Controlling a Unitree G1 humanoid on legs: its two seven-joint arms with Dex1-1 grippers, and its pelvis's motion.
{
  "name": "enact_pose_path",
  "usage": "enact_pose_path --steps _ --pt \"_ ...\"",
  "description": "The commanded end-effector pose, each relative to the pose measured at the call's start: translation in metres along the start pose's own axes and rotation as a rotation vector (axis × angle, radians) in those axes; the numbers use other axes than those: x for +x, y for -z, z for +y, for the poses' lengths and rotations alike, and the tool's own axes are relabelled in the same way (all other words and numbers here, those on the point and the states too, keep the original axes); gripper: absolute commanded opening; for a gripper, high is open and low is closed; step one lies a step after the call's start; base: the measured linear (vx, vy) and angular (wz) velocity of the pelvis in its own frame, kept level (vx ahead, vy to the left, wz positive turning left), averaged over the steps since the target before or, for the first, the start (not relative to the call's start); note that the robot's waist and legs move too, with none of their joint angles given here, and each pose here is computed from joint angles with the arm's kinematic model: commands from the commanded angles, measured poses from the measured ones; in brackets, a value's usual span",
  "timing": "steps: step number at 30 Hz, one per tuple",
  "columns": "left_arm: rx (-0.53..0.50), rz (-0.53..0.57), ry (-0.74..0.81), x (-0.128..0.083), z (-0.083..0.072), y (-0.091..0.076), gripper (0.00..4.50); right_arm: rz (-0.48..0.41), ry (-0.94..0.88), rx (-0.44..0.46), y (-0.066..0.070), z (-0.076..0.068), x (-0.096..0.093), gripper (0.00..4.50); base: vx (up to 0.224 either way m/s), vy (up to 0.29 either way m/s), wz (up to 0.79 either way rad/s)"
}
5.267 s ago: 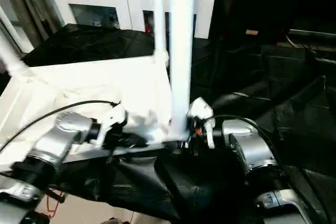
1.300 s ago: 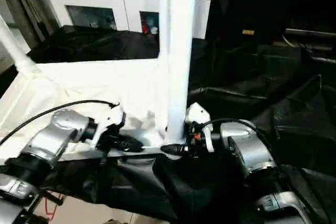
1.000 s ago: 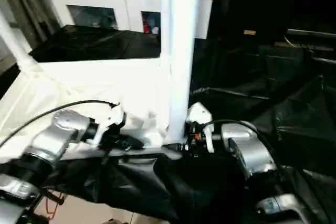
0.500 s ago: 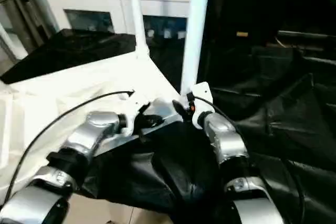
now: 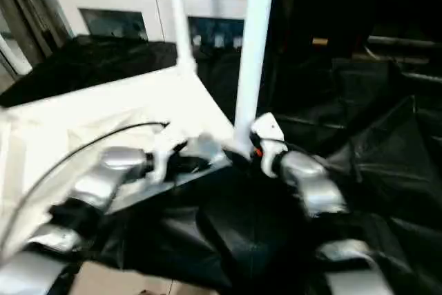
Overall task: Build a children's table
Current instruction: Rotate leg to tighten
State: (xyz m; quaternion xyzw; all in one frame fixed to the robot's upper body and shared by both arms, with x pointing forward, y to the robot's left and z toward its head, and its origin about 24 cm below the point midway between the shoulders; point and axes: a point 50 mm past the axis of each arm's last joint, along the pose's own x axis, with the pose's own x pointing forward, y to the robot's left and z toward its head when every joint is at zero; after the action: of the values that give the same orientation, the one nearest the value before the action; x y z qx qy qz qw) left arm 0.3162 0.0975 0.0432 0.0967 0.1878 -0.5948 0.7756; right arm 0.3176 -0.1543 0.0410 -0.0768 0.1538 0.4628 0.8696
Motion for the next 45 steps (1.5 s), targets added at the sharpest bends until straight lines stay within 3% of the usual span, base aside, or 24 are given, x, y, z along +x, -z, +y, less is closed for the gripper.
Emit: enact_pose_path --steps 1,9,20,24,27,31,32,36,42,44,45 --pt "0.086 -0.031 0.122 0.008 -0.011 -0.014 0.00 0.027 -0.227 -0.013 0.003 0.024 0.010 3.90 0.000 0.000 0.00" --pt "0.087 0.028 0.282 -0.016 -0.016 -0.008 0.00 0.058 -0.380 -0.003 0.002 0.026 -0.007 3.90 0.000 0.000 0.00" --pt "0.086 0.053 0.330 -0.022 -0.019 -0.005 0.00 0.063 -0.443 0.011 0.002 0.033 -0.006 2.88 0.000 0.000 0.00" --pt "0.079 0.041 0.278 -0.018 -0.017 -0.005 0.00 0.065 -0.443 0.030 0.006 0.040 -0.004 2.79 0.000 0.000 0.00" --pt "0.069 0.037 0.138 -0.009 -0.007 -0.007 0.00 0.024 -0.289 0.092 0.009 0.036 0.008 2.78 0.000 0.000 0.00" --pt "0.049 0.011 -0.010 0.004 0.003 -0.014 0.00 0.038 -0.082 0.130 0.016 0.028 0.023 2.77 0.000 0.000 0.00" --pt "0.037 0.007 -0.086 0.011 0.007 -0.019 0.00 0.051 0.038 0.175 0.020 0.025 0.031 2.77 0.000 0.000 0.00" --pt "-0.006 -0.024 -0.253 0.026 0.015 -0.029 0.00 0.056 0.225 0.258 0.022 0.025 0.050 2.76 0.000 0.000 0.00" --pt "0.012 -0.049 -0.228 0.041 0.006 -0.034 0.00 0.016 0.234 0.253 0.014 0.039 0.071 2.76 0.000 0.000 0.00" --pt "0.029 -0.044 -0.198 0.042 0.004 -0.033 0.00 0.003 0.224 0.248 0.014 0.038 0.071 3.45 0.000 0.000 0.00" --pt "0.038 -0.042 -0.164 0.041 0.001 -0.031 0.00 0.001 0.202 0.252 0.013 0.038 0.069 3.45 0.000 0.000 0.00"
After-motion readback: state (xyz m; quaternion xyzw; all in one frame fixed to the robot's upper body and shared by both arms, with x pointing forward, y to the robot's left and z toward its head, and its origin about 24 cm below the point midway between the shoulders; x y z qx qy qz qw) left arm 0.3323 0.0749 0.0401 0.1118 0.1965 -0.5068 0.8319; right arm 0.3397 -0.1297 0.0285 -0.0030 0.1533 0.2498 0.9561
